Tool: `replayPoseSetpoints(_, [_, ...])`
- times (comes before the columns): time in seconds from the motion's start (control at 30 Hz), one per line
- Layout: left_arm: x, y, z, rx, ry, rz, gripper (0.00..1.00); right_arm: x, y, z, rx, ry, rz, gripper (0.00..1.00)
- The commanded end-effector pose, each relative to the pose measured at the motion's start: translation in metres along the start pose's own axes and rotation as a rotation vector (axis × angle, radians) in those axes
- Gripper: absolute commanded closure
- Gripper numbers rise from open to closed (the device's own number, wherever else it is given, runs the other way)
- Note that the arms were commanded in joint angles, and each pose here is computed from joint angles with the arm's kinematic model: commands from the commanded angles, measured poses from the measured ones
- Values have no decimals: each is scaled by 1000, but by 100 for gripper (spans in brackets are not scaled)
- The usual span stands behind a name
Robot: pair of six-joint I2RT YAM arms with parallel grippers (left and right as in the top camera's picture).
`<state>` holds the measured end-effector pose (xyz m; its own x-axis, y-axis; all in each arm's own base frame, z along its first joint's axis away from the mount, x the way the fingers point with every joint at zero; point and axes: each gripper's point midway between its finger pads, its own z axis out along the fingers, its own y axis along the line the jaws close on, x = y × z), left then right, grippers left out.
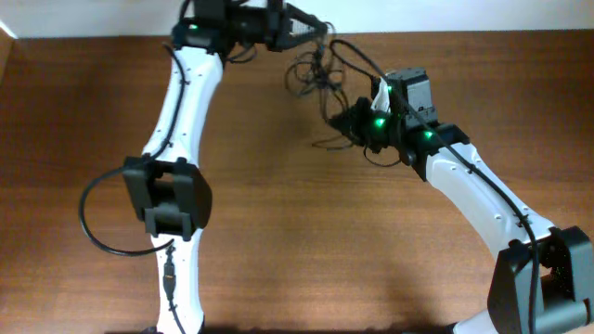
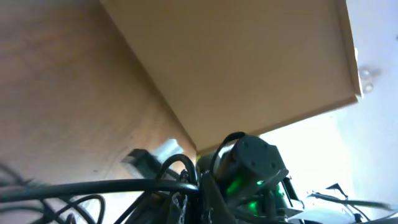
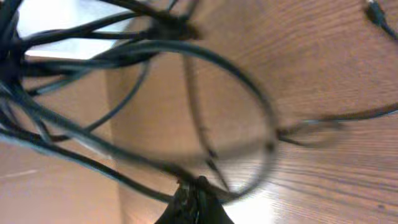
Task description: Untangle cables
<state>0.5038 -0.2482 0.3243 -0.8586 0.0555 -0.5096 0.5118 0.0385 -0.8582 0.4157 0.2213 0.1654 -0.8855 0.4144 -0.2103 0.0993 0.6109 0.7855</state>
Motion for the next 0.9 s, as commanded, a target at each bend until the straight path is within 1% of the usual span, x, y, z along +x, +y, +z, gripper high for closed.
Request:
replayPoseSetpoints(0.0, [-19, -1, -33, -69, -81, 67, 100, 15, 7, -6, -20, 44, -154, 96])
replayPoseSetpoints(0.03, [-21, 11, -39, -124, -106, 81, 100, 17, 10, -13, -15, 42, -194, 96])
replayPoseSetpoints(0.07, [-20, 24, -42, -183, -127, 23, 100, 18, 16, -24, -21, 34, -244, 96])
replayPoseSetpoints(0.1, [-15, 44, -45, -278, -149, -74, 100, 19, 25, -34, -36, 18, -300, 96])
replayPoseSetpoints(0.13, [-8, 53, -43, -321, -147, -131, 100, 18, 31, -39, -47, 6, -323, 95])
replayPoseSetpoints(0.17, [-2, 56, -40, -337, -137, -169, 100, 16, 37, -43, -61, -11, -346, 82])
replayPoseSetpoints(0.2, [8, 55, -28, -330, -112, -252, 100, 11, 44, -44, -86, -38, -368, 63])
replayPoseSetpoints(0.23, [15, 53, -17, -323, -99, -346, 100, 8, 50, -45, -103, -56, -384, 54])
replayPoseSetpoints(0.33, [34, 58, 8, -373, -88, -593, 100, 3, 66, -45, -151, -97, -439, 38])
replayPoseSetpoints(0.4, [42, 56, 17, -374, -78, -703, 100, 3, 65, -42, -122, -114, -489, 34])
replayPoseSetpoints(0.43, [47, 54, 21, -373, -72, -760, 100, 0, 56, -40, -67, -133, -502, 34])
replayPoseSetpoints(0.5, [51, 53, 22, -372, -62, -781, 100, -6, 38, -40, 28, -158, -491, 34])
replayPoseSetpoints(0.57, [54, 41, 25, -307, -26, -818, 100, -8, 33, -40, 57, -166, -505, 38])
replayPoseSetpoints(0.6, [55, 33, 27, -263, 0, -824, 100, -10, 32, -39, 64, -172, -516, 38])
replayPoseSetpoints(0.7, [59, 24, 34, -223, 35, -855, 100, -14, 28, -36, 81, -182, -524, 39])
replayPoseSetpoints(0.73, [60, 20, 35, -208, 43, -873, 100, -14, 26, -34, 83, -179, -523, 43])
replayPoseSetpoints(0.77, [60, 19, 36, -202, 46, -883, 100, -14, 25, -31, 84, -175, -521, 49])
replayPoseSetpoints(0.8, [60, 19, 36, -203, 46, -882, 100, -14, 24, -29, 85, -174, -520, 62])
replayPoseSetpoints(0.83, [60, 20, 36, -204, 45, -881, 100, -15, 25, -30, 81, -179, -523, 82])
replayPoseSetpoints(0.87, [60, 23, 35, -220, 35, -879, 100, -16, 26, -30, 78, -181, -523, 96])
